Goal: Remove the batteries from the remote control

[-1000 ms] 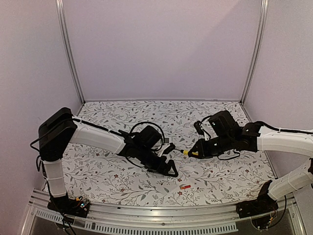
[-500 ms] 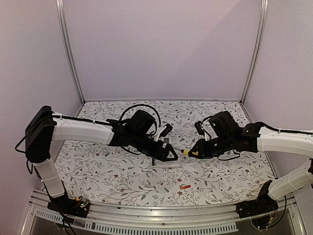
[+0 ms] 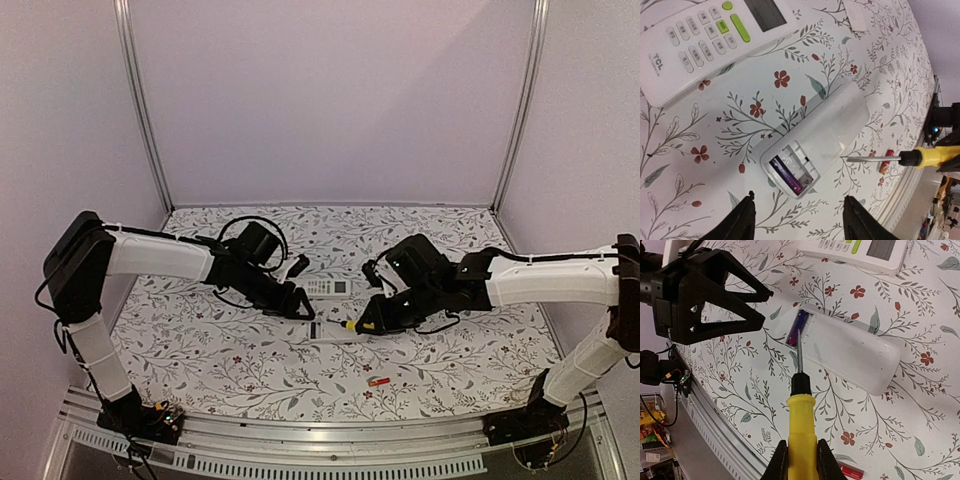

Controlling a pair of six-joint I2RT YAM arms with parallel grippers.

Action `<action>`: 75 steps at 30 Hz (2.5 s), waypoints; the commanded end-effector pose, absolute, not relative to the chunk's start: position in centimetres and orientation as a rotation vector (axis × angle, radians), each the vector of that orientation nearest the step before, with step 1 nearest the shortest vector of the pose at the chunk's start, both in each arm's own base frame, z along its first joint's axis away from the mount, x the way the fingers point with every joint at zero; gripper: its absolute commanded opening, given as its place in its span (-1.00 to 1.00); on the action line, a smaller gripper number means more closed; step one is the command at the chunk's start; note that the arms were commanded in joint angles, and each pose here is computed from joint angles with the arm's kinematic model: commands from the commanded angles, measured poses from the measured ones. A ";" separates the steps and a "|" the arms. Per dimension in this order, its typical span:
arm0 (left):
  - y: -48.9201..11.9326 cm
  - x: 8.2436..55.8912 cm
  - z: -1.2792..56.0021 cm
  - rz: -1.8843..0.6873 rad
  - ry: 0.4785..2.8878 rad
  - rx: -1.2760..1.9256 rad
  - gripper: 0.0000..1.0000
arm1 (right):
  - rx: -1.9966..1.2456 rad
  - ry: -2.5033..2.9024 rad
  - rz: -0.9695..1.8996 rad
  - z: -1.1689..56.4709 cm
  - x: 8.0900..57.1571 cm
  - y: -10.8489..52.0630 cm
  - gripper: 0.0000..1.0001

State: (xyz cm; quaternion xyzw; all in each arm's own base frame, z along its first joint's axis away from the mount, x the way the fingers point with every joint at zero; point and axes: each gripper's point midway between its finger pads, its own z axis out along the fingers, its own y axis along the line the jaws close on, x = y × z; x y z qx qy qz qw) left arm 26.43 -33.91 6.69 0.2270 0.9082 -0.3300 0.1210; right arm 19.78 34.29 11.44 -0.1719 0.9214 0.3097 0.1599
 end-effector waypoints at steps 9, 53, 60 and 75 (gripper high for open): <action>-32.2 26.0 2.8 -0.903 2.748 0.703 -0.09 | -0.496 2.740 0.835 10.1 19.9 37.1 -1.00; -32.9 24.9 -1.3 -0.960 2.868 0.715 -0.91 | -0.352 2.775 1.284 7.0 19.1 38.5 -1.00; -32.7 25.0 -1.5 -0.947 2.874 0.712 -0.93 | -0.336 2.721 1.381 7.6 19.2 38.3 -1.00; -32.6 24.9 -1.8 -0.932 2.885 0.707 -0.95 | -0.328 2.623 1.548 9.8 19.1 38.2 -1.00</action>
